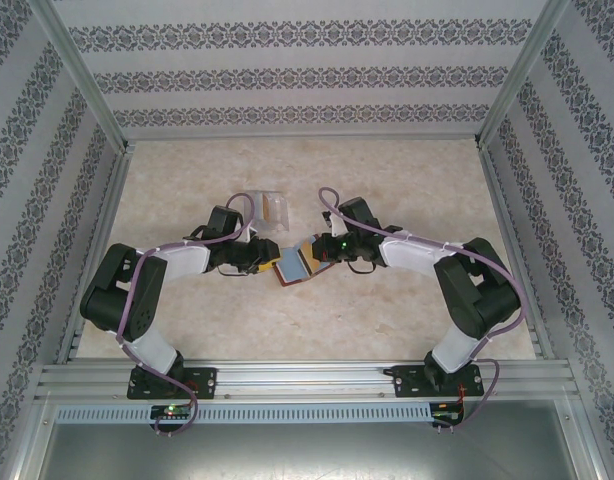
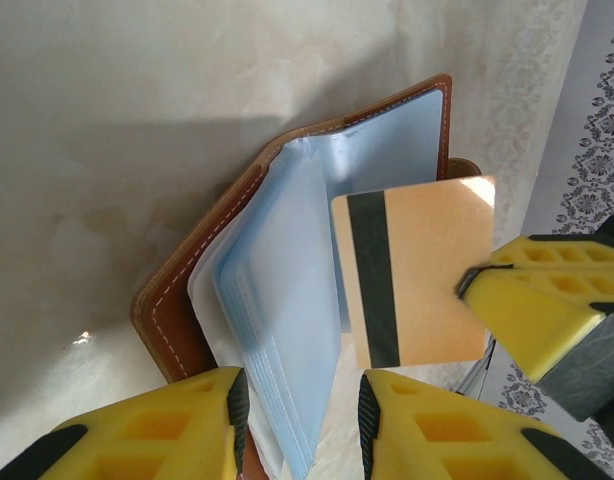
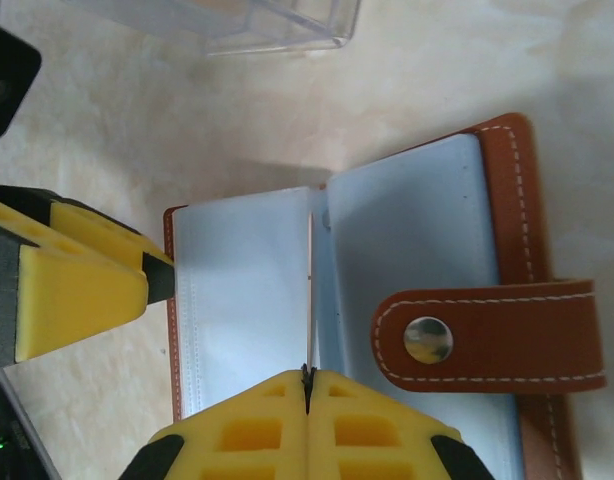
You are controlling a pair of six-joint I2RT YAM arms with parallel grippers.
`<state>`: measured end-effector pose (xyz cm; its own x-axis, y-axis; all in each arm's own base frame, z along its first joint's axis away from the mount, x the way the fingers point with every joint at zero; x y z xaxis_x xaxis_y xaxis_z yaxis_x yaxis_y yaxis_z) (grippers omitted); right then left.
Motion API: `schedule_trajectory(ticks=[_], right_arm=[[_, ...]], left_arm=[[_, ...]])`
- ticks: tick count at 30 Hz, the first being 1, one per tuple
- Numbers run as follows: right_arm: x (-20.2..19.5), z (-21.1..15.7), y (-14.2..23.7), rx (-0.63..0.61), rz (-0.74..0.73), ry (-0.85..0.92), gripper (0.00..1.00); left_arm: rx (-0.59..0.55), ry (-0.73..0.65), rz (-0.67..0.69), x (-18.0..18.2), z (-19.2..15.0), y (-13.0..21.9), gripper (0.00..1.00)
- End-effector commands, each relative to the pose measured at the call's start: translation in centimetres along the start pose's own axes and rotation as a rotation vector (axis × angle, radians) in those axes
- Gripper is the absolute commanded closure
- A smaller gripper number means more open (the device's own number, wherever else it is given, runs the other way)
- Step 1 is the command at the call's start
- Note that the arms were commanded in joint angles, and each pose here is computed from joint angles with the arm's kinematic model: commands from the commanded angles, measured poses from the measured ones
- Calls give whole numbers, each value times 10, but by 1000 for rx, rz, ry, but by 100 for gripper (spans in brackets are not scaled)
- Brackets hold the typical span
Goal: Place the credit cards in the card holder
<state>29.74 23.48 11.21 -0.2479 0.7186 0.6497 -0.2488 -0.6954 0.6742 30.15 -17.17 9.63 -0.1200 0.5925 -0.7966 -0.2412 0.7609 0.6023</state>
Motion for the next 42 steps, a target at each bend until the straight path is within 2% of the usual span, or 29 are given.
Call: schedule_trajectory(ticks=[1, 16, 21, 28, 36, 38, 42], right_arm=[[13, 10, 6, -63, 88, 76, 100], [-28, 0, -16, -47, 75, 51, 100], [-31, -4, -23, -30, 110, 14, 100], [-37, -3, -26, -41, 201, -73, 100], [-42, -3, -30, -44, 230, -117, 100], [-43, -2, -32, -43, 238, -132, 100], [-44, -1, -37, -40, 266, -154, 100]], left_arm=[[3, -7, 13, 1, 6, 0, 63], [9, 8, 44, 10, 8, -7, 63], [13, 11, 55, 13, 10, -10, 70], [25, 19, 94, 22, 11, -15, 73], [33, 0, 184, 30, 11, -13, 79], [34, -2, 191, 31, 11, -13, 83], [34, 3, 198, 33, 11, -14, 83]])
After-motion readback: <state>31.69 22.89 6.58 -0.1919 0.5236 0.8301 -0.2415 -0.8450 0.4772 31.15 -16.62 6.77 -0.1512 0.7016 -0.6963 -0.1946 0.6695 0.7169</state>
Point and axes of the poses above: each hand's point on the last joint's axis, 136 mm out from that joint toward the fingers, its own y axis back along the fingers, its own x axis along the line the jaws close on, z = x × y, the point moved 6 cm from there along y, back along the fingers, and after that the axes turned 1 degree about -y, right-handed, at the moved point
